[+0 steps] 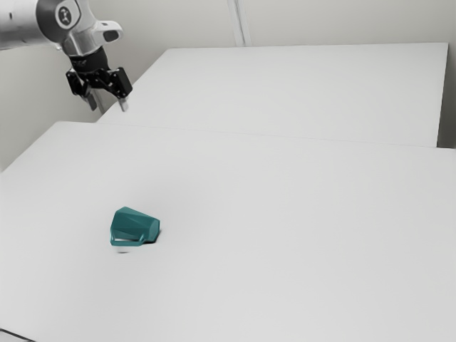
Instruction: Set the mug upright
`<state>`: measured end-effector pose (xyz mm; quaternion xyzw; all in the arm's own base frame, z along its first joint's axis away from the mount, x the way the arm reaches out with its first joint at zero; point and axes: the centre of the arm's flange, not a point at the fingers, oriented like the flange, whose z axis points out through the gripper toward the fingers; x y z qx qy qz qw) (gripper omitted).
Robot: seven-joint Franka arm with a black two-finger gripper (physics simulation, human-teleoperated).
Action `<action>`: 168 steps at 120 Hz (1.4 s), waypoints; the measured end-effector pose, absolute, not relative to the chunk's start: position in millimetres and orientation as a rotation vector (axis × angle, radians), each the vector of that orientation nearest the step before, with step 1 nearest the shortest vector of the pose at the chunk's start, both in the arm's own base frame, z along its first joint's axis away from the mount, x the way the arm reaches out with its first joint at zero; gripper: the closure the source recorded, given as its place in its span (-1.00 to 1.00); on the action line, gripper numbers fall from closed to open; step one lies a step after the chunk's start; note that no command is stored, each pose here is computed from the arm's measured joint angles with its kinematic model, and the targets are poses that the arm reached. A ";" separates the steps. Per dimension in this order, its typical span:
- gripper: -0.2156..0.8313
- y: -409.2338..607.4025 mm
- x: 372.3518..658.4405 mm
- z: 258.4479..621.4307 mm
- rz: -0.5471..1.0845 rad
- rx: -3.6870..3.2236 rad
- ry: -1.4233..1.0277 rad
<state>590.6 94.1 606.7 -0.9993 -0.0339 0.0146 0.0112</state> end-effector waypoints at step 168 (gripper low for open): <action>-0.59 220.9 491.6 272.8 0.048 -3.876 -0.681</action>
